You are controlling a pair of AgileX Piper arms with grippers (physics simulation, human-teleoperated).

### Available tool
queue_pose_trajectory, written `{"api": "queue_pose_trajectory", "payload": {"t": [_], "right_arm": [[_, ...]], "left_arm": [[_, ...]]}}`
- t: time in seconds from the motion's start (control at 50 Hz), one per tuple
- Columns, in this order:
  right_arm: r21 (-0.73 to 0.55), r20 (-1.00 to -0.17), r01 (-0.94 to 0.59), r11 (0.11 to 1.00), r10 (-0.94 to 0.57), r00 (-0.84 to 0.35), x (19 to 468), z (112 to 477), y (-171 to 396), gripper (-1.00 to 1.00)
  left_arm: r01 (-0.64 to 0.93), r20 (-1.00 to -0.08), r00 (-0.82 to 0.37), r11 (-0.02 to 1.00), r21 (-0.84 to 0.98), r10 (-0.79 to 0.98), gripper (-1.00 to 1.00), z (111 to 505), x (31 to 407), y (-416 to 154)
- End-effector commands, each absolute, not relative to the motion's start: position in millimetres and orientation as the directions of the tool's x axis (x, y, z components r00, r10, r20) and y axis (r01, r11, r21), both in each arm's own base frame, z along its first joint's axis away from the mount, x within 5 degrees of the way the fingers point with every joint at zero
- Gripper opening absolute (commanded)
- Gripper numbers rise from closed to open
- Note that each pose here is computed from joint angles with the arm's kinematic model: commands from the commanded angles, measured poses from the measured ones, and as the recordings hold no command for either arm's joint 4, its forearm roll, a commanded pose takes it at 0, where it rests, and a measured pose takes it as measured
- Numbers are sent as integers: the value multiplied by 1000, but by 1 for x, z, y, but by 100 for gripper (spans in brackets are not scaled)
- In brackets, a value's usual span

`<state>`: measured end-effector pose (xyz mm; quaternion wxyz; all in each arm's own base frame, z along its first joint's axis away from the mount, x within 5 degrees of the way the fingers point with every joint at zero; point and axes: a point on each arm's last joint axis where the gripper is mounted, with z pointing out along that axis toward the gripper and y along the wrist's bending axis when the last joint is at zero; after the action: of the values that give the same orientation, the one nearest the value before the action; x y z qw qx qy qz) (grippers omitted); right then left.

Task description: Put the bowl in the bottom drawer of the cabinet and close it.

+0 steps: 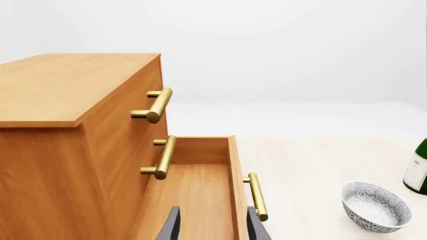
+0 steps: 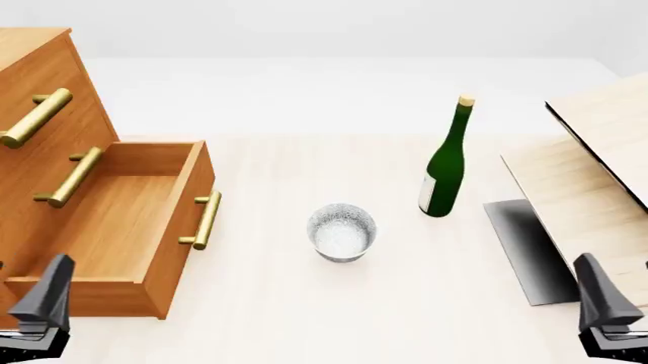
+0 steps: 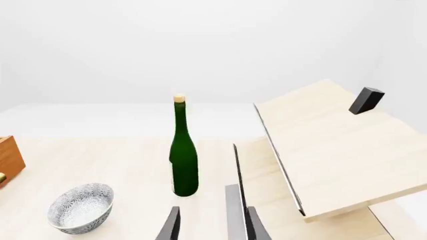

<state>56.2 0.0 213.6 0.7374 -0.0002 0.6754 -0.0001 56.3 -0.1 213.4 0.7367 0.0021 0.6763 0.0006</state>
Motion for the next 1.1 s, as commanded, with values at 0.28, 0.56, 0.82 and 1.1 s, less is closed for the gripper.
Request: {"api": "queue_pose_trajectory", "payload": {"t": [0.28, 0.56, 0.82, 1.1], "right_arm": [[-1, -996, -1, 1000, -1, 89, 56, 215, 0, 100], [-1, -996, -1, 1000, -1, 90, 56, 215, 0, 100], [-1, -996, -1, 1000, -1, 90, 56, 215, 0, 100], [-1, -996, -1, 1000, -1, 90, 56, 215, 0, 100]], "left_arm": [[6, -996, 87, 1000, 30, 30, 100, 215, 57, 0], [18, -996, 74, 999, 44, 42, 100, 213, 58, -1], [50, -996, 57, 996, 77, 74, 100, 219, 63, -3], [105, -992, 7, 987, 123, 123, 100, 241, 70, -7]]}}
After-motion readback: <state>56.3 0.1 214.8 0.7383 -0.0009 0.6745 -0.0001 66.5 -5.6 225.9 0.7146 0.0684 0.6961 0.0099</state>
